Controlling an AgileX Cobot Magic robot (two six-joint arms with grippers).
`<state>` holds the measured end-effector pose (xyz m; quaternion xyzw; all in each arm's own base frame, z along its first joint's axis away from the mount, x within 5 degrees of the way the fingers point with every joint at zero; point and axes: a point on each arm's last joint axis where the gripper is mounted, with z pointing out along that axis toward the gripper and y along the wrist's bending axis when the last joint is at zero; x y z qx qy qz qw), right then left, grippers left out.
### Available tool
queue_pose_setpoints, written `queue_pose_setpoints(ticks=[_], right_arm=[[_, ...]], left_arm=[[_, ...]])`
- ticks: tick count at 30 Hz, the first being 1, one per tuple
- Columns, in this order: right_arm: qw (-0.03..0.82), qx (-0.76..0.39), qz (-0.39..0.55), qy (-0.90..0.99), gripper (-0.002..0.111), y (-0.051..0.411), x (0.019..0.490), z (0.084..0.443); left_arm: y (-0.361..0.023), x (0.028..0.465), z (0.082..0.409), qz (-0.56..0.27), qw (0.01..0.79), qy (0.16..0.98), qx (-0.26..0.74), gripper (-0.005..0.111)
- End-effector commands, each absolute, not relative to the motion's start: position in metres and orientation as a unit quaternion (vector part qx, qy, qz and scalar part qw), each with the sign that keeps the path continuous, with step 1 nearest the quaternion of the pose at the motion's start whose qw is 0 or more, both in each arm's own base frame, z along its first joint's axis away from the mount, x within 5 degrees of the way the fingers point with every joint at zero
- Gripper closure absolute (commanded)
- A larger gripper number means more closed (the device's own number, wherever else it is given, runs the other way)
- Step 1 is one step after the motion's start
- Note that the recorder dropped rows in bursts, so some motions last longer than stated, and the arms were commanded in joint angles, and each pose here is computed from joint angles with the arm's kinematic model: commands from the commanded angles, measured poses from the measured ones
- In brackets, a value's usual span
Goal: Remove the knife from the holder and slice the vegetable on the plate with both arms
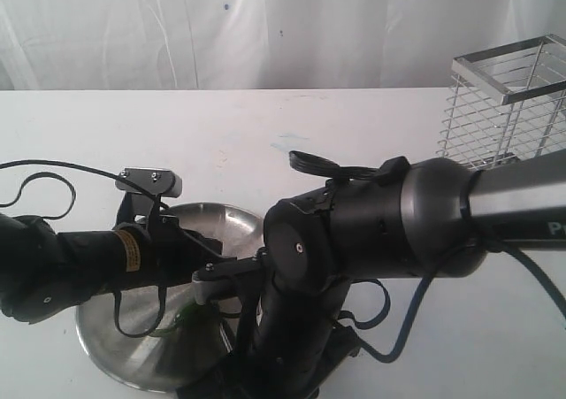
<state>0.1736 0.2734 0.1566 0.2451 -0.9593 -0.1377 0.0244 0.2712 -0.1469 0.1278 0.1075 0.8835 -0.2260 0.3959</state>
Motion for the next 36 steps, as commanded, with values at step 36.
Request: queue_pose_setpoints(ticks=[36], right_arm=[[0.001, 0.25, -0.143, -0.958, 0.108, 0.275, 0.177, 0.157]], left_arm=[[-0.139, 0.262, 0.081, -0.159, 0.302, 0.927, 0.157, 0.107]])
